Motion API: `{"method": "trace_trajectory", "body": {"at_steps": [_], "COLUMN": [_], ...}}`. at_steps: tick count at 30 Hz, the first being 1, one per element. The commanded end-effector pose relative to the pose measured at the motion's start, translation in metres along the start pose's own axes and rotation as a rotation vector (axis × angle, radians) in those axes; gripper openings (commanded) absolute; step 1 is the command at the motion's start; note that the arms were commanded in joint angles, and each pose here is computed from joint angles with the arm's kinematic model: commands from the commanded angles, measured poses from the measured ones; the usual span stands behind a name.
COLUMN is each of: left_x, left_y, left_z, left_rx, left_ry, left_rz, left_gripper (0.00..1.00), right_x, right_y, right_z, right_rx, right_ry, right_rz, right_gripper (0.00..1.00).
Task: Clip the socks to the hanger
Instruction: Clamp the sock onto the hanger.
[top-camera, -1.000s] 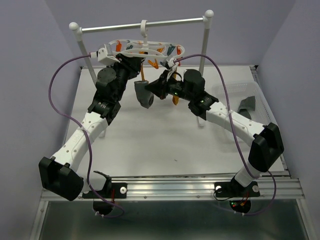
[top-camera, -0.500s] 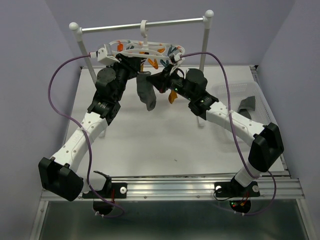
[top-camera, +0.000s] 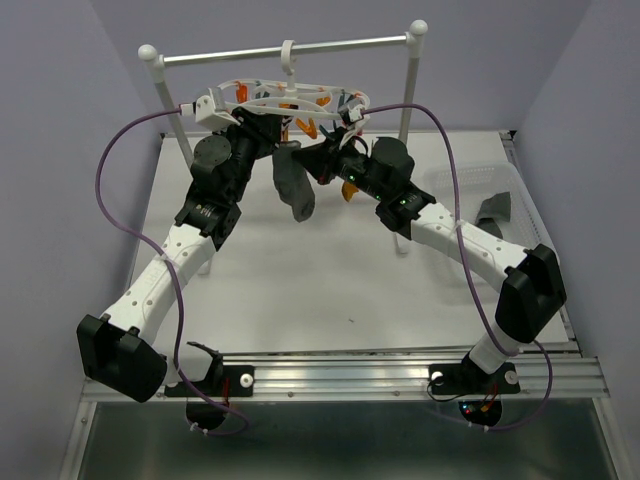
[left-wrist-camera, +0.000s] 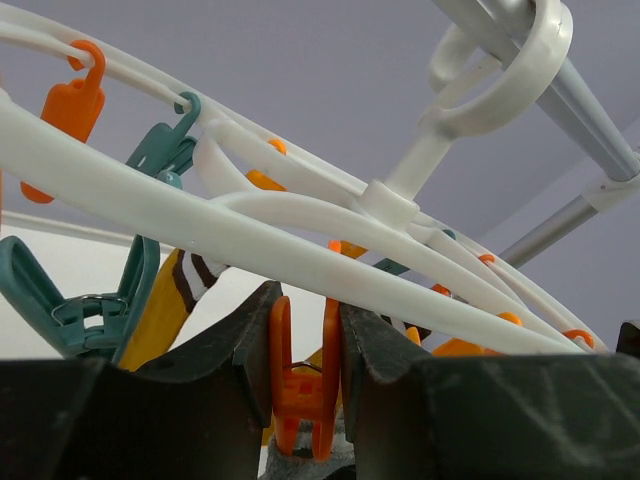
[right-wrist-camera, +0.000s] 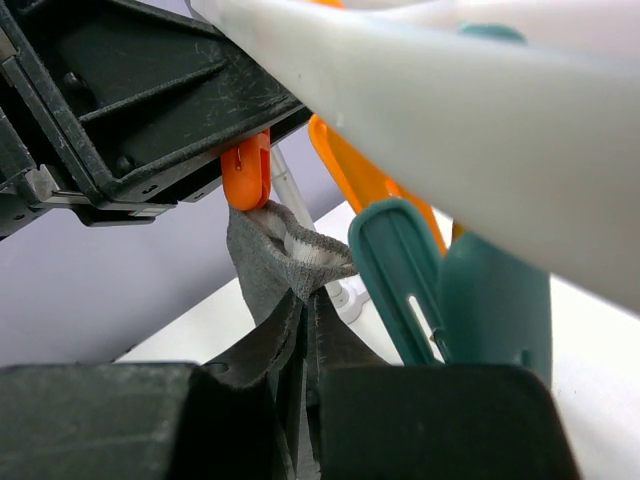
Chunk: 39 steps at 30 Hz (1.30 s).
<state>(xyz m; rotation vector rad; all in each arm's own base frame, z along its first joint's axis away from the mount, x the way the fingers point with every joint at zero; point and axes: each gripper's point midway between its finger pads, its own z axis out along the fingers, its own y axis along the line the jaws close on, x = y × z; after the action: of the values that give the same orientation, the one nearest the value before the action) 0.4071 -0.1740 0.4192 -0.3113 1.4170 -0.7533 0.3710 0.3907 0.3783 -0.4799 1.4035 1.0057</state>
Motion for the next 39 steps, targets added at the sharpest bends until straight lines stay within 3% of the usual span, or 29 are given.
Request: {"method": "trace_trajectory", "body": {"at_steps": [1, 12, 22, 39], "left_x": [-0.039, -0.048, -0.046, -0.04], "left_y": [-0.017, -0.019, -0.016, -0.013], "left_z": [-0.009, -0.008, -0.006, 0.0], "left_rx": [0.045, 0.054, 0.051, 0.059], "left_ry": [-0.101, -0.11, -0.096, -0.081], "left_rz": [0.007, 0.042, 0.058, 0.054], "left_gripper": [0.0, 0.0, 0.0, 0.0], "right_x": [-0.04, -0.009, -0.03, -0.049], "right_y": [0.021, 0.023, 0.009, 0.017], "right_z": [0.003, 0.0, -0.002, 0.004], "right_rx": [-0.059, -0.1, 0.002, -0.029], "right_ry": [-0.098, 0.017, -0.05, -0.107], "right_rz": [-0.029, -0.038, -0.064, -0.078], "right_gripper": [0.01, 0.01, 0.01, 0.01]}}
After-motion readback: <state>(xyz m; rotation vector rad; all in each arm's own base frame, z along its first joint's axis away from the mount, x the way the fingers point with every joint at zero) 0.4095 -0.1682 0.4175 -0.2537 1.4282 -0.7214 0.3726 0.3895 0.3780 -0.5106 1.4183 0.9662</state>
